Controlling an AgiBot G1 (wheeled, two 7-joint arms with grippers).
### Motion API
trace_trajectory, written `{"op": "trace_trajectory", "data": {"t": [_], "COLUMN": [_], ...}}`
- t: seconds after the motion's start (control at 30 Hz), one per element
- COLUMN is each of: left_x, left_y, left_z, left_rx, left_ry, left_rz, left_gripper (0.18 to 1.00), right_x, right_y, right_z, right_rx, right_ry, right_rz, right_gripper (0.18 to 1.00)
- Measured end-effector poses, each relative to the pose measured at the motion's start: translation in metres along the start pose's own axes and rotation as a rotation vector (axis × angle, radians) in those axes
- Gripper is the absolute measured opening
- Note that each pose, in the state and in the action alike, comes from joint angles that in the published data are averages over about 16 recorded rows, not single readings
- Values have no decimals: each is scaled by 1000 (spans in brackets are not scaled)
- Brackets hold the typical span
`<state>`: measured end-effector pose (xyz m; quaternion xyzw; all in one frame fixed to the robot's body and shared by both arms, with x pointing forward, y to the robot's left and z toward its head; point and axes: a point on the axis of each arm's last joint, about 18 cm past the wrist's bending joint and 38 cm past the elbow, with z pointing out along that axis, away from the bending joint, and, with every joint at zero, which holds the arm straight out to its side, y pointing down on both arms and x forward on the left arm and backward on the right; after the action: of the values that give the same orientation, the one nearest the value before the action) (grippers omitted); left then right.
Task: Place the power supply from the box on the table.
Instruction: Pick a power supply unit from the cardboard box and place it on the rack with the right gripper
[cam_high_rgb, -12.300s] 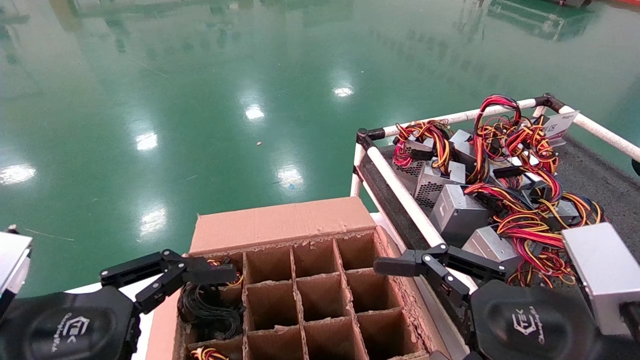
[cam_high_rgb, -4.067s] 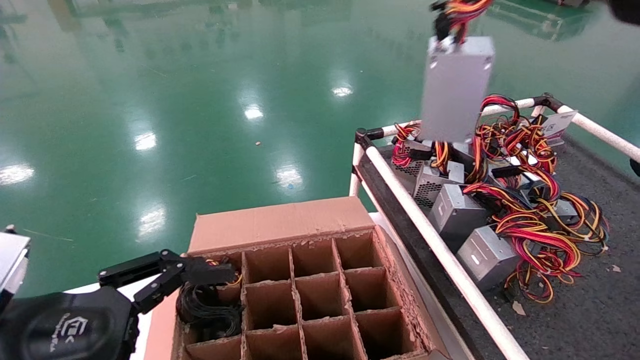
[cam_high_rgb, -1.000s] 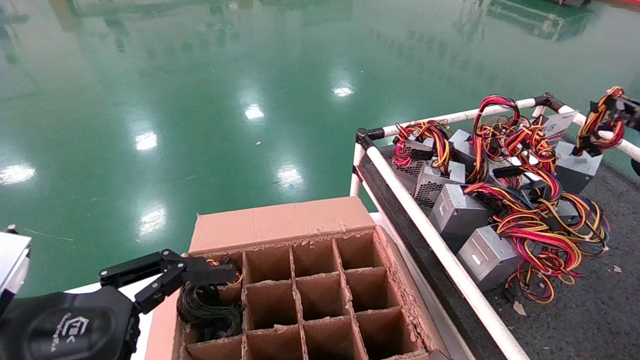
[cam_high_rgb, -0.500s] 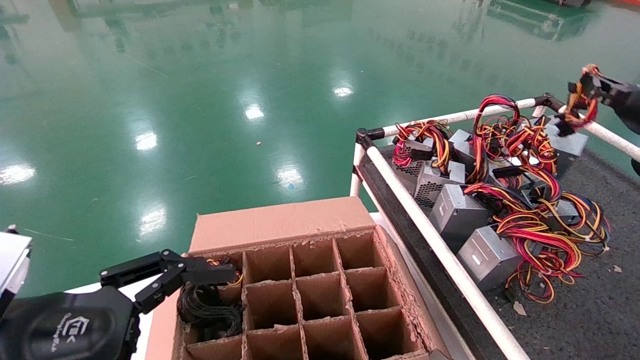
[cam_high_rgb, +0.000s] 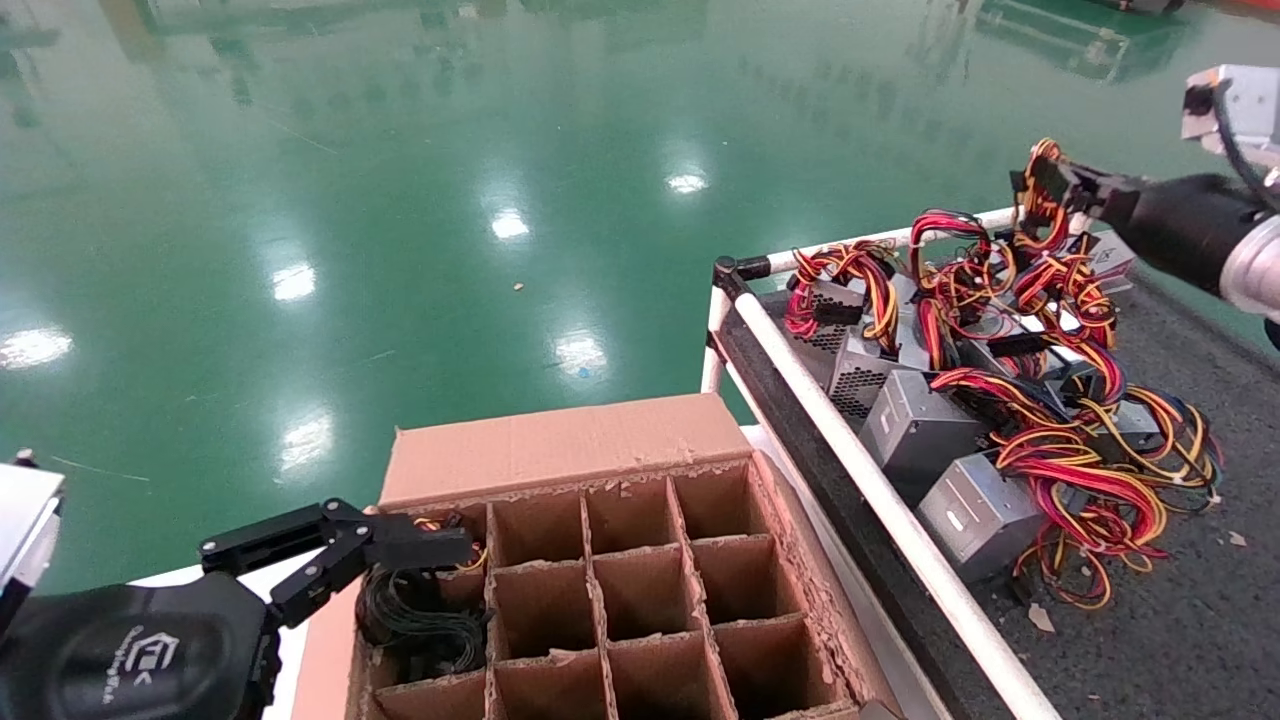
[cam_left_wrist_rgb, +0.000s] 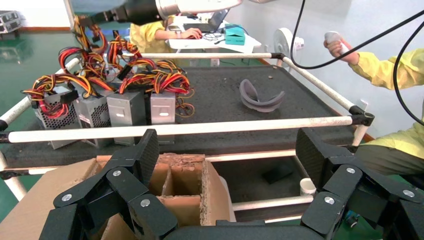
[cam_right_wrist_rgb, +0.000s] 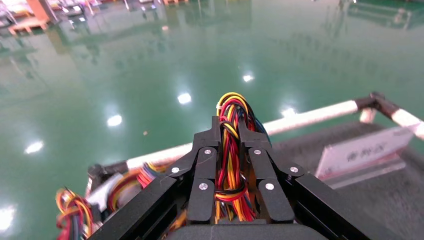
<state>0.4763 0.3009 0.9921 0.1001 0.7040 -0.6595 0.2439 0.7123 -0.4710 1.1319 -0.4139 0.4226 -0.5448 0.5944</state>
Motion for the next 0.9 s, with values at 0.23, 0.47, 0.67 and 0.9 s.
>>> {"op": "trace_trajectory", "data": {"t": [0.23, 0.47, 0.67, 0.9], "left_x": [0, 0, 0, 0], "left_y": [0, 0, 0, 0], "left_z": [0, 0, 0, 0], "left_rx": [0, 0, 0, 0], "left_ry": [0, 0, 0, 0], "left_rz": [0, 0, 0, 0], "left_gripper": [1000, 1000, 1000, 1000], "right_x": [9, 21, 27, 30], "right_y": [12, 18, 22, 27], "right_z": [0, -4, -6, -7], "right_rx": [-39, -56, -67, -80], "right_ry": [50, 94, 114, 119], "right_rz": [14, 19, 15, 9], "right_gripper": [235, 235, 235, 245]}}
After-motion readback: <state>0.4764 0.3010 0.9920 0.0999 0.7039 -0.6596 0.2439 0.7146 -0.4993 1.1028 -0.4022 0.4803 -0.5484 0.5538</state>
